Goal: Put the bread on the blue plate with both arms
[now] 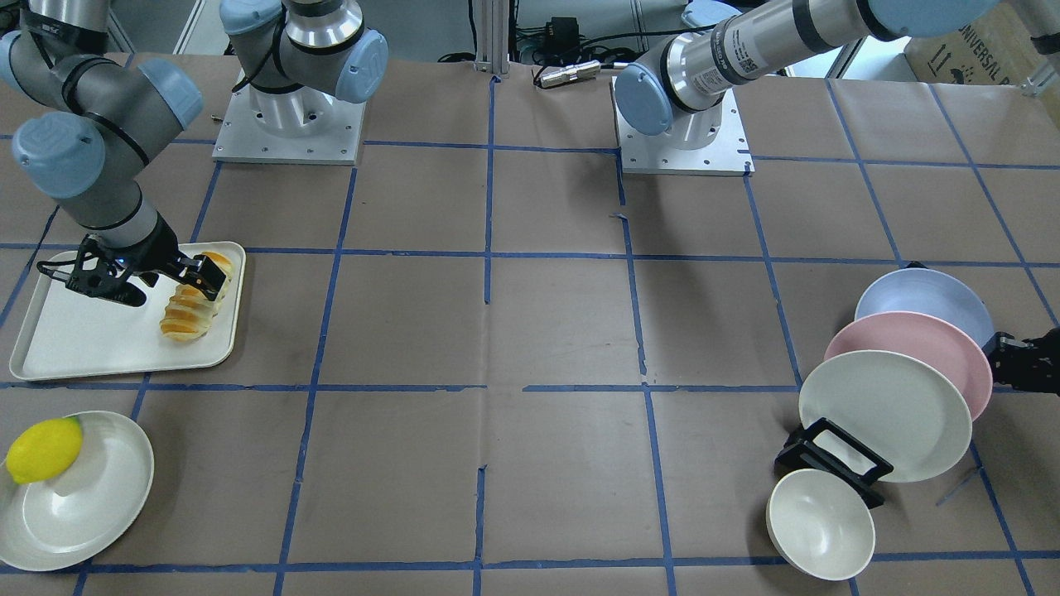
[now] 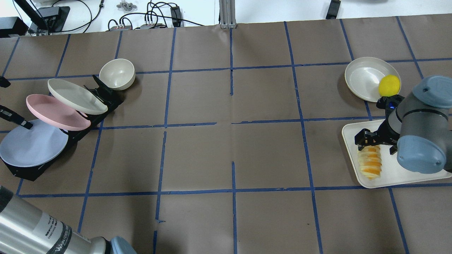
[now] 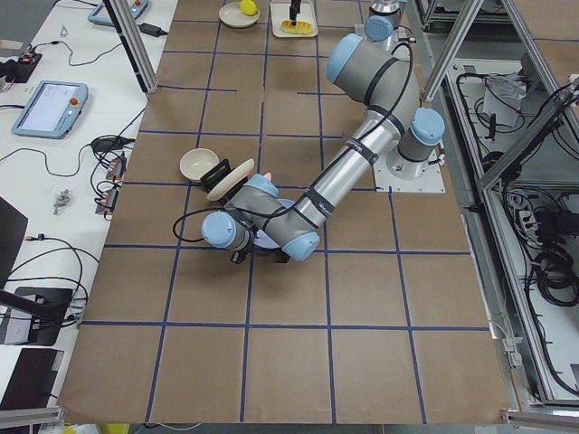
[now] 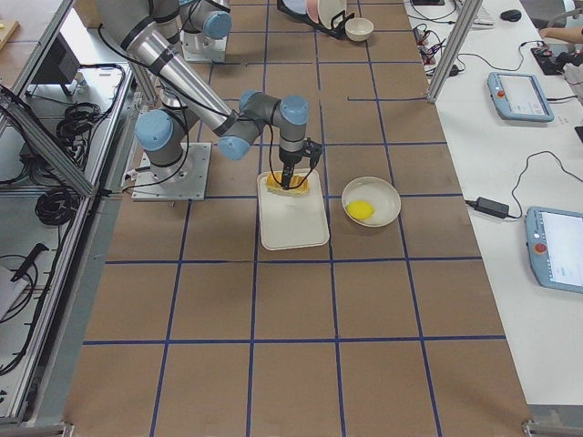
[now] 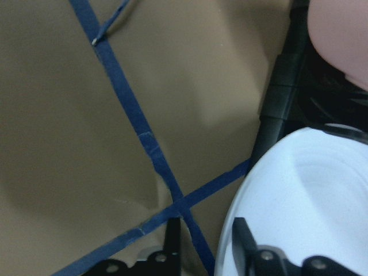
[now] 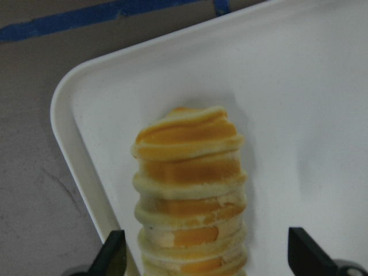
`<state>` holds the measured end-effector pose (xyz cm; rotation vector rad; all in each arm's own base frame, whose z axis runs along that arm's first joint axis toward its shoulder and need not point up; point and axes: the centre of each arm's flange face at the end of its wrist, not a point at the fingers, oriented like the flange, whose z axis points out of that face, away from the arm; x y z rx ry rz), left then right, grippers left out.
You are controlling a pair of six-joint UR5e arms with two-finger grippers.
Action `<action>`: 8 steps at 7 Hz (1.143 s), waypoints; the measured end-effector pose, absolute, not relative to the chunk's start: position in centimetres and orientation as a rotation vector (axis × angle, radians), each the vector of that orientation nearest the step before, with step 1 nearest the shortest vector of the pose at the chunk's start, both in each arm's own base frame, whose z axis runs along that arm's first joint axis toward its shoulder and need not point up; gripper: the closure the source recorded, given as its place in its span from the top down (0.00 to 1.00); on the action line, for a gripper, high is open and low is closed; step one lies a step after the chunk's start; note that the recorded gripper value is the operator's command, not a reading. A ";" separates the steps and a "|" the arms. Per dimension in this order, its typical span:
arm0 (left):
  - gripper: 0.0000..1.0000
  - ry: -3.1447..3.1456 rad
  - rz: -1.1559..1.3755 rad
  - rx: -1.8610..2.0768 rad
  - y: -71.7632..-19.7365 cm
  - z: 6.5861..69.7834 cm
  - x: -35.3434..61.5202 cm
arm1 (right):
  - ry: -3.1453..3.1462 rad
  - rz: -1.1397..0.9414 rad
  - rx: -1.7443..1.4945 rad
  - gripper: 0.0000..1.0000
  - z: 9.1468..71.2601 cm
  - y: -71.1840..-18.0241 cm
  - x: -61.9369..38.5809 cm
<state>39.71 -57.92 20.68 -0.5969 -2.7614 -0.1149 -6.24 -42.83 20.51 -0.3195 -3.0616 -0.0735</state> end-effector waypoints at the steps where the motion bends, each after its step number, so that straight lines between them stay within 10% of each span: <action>1: 0.02 -2.776 -0.112 -0.599 -57.9 21.9 39.7 | -3.065 -0.089 -0.319 0.87 20.1 -42.5 -6.1; 4: 0.02 -2.824 -0.136 -0.609 -54.9 34.1 37.3 | -3.059 -0.073 -0.294 0.87 17.7 -43.3 -6.5; 5: 0.02 -2.847 -0.153 -0.608 -52.8 39.1 35.6 | -3.048 -0.070 -0.275 0.72 17.0 -43.8 -6.9; 6: 0.02 -2.861 -0.165 -0.587 -50.9 43.0 33.7 | -3.043 -0.063 -0.265 0.18 16.7 -44.3 -7.2; 8: 0.02 -2.863 -0.191 -0.482 -49.3 46.3 29.8 | -3.039 -0.047 -0.225 0.08 17.0 -44.5 -7.2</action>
